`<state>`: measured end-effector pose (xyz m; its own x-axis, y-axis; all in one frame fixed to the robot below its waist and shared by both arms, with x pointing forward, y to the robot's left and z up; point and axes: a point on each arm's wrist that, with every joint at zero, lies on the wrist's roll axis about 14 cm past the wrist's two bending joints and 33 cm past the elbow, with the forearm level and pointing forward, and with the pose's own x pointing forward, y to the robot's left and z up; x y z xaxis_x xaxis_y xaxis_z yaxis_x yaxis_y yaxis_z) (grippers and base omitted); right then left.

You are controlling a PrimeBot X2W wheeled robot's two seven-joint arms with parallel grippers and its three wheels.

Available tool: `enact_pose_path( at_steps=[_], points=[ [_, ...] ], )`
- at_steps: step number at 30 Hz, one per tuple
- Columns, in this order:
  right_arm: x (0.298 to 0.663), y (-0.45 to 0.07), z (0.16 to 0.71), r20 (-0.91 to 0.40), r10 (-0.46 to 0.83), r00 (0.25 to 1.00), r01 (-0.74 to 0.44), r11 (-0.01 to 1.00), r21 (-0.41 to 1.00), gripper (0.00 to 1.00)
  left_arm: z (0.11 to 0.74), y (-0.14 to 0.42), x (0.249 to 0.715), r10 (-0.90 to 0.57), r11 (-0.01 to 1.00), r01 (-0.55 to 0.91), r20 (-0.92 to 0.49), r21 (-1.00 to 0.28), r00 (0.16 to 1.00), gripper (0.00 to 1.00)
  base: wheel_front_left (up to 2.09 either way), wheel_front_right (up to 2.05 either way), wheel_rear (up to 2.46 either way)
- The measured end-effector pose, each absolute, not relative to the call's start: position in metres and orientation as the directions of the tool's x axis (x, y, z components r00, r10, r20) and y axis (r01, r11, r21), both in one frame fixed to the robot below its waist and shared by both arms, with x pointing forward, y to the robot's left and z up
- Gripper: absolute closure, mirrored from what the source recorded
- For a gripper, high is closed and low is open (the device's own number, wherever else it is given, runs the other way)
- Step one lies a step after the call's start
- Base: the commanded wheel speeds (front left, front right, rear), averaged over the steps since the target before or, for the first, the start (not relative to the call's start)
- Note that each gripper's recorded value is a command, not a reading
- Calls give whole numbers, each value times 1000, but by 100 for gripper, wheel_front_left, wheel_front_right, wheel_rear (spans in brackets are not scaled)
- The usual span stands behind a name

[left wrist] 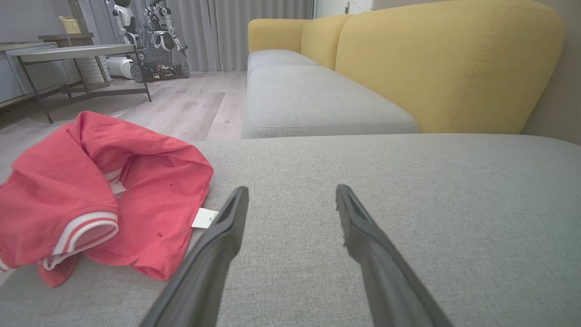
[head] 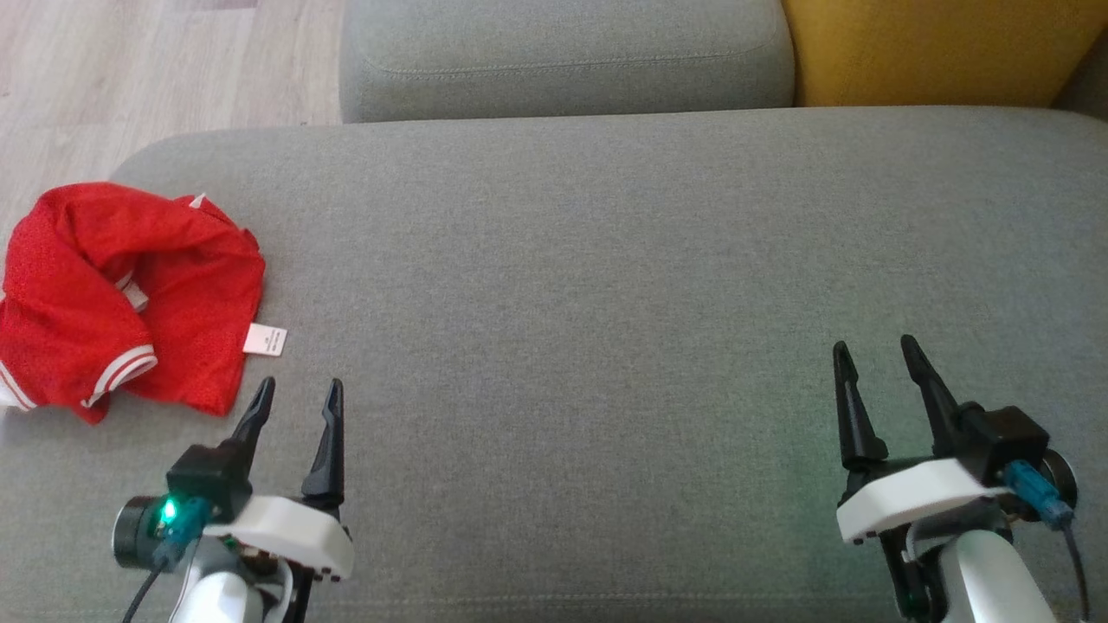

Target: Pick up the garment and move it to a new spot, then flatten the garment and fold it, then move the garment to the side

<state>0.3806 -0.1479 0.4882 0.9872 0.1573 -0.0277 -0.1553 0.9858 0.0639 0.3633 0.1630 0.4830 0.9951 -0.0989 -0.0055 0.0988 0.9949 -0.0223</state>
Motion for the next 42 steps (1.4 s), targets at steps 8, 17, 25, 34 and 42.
enact_pose_path(
  at_steps=[8,17,25,34,42],
  points=[
    [381,-147,487,-31,158,987,-156,986,65,0,481,164,363,-97,995,96,-12,-29,995,0,0,0,0],
    [389,-135,490,-22,194,981,-192,979,64,0,489,190,361,-10,999,10,11,-49,1000,0,0,0,0],
    [400,-94,498,-8,305,952,-304,951,60,0,490,229,344,111,992,-110,15,-53,994,0,0,0,0],
    [406,-26,503,-1,479,878,-478,876,65,0,493,286,305,298,953,-296,24,-60,954,0,0,0,0],
    [405,13,503,-4,570,821,-569,819,72,0,493,314,275,400,915,-397,24,-63,916,0,0,0,0]
  ],
)
